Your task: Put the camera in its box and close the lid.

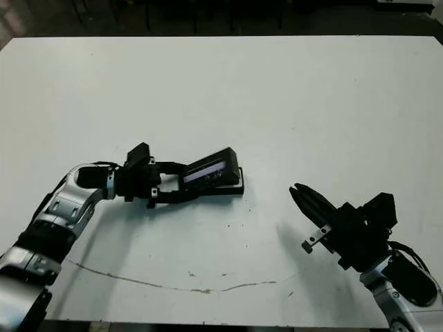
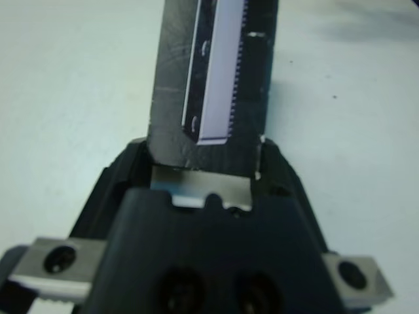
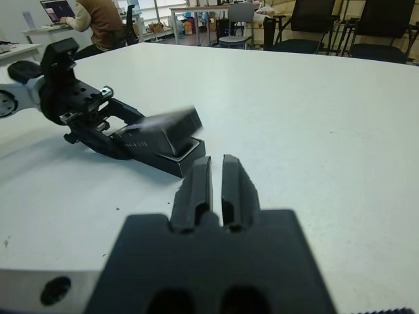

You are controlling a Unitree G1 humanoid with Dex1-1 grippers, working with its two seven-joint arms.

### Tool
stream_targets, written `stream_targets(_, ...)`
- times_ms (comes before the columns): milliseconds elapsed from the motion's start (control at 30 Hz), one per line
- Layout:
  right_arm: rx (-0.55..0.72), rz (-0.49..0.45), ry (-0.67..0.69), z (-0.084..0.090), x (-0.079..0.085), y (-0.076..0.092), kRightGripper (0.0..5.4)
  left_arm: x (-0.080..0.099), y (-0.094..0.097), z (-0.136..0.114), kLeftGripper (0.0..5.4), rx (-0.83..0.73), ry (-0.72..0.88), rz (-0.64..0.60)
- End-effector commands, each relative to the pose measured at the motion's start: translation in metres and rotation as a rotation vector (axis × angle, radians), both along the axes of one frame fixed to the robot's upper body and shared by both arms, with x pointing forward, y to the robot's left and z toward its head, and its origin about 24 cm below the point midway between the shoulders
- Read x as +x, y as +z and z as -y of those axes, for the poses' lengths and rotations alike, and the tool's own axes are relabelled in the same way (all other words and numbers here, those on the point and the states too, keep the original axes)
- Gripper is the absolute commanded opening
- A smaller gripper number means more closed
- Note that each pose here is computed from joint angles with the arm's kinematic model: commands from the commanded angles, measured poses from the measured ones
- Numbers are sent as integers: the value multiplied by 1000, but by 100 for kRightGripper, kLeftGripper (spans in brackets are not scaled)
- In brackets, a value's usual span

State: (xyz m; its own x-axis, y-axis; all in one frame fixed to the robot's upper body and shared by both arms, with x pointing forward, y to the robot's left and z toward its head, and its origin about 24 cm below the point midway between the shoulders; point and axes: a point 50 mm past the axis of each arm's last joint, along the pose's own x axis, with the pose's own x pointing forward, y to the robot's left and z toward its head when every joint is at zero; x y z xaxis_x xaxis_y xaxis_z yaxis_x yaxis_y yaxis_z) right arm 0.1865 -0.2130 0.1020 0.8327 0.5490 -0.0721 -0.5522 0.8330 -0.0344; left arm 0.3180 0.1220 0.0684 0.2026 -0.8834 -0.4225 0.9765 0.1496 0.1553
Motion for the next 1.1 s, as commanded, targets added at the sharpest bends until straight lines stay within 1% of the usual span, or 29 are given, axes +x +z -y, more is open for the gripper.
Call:
stream_targets(33,-5,-8,8,1,-2,-5,0,0,-15,27,259,94,-45,-60)
stream_targets(133,-7,-13,-8,1,-3,-6,0,6,-8,35,259,130,-82,-41)
stream_targets(333,9,-38,-14,0,-4,-7,0,15,9,48,259,264,-165,9)
stream_targets(367,3,-23,-9,0,-3,-7,0,15,11,49,259,276,-183,20)
stream_targets(433,-3,-4,1,0,-3,-7,0,15,12,49,259,294,-206,26)
stream_targets(533,8,-15,-4,0,-4,-8,0,14,13,50,259,322,-224,17)
stream_targets(633,-3,-21,-9,-1,-4,-8,0,13,13,49,259,338,-235,-18)
stream_targets(733,-15,-6,-1,-1,-5,-7,0,12,12,45,259,370,-246,-52)
stream_targets(833,-10,-26,-9,-1,-5,-7,0,11,11,36,313,412,-250,-84)
stream_targets(933,-13,-20,-4,-1,-6,-6,0,9,9,22,371,426,-253,-32)
stream_targets(1000,-29,-10,-18,-1,-6,-5,0,8,7,11,408,412,-231,-36)
stream_targets(1100,-15,-22,-17,-1,-7,-6,0,7,2,-9,461,399,-165,-58)
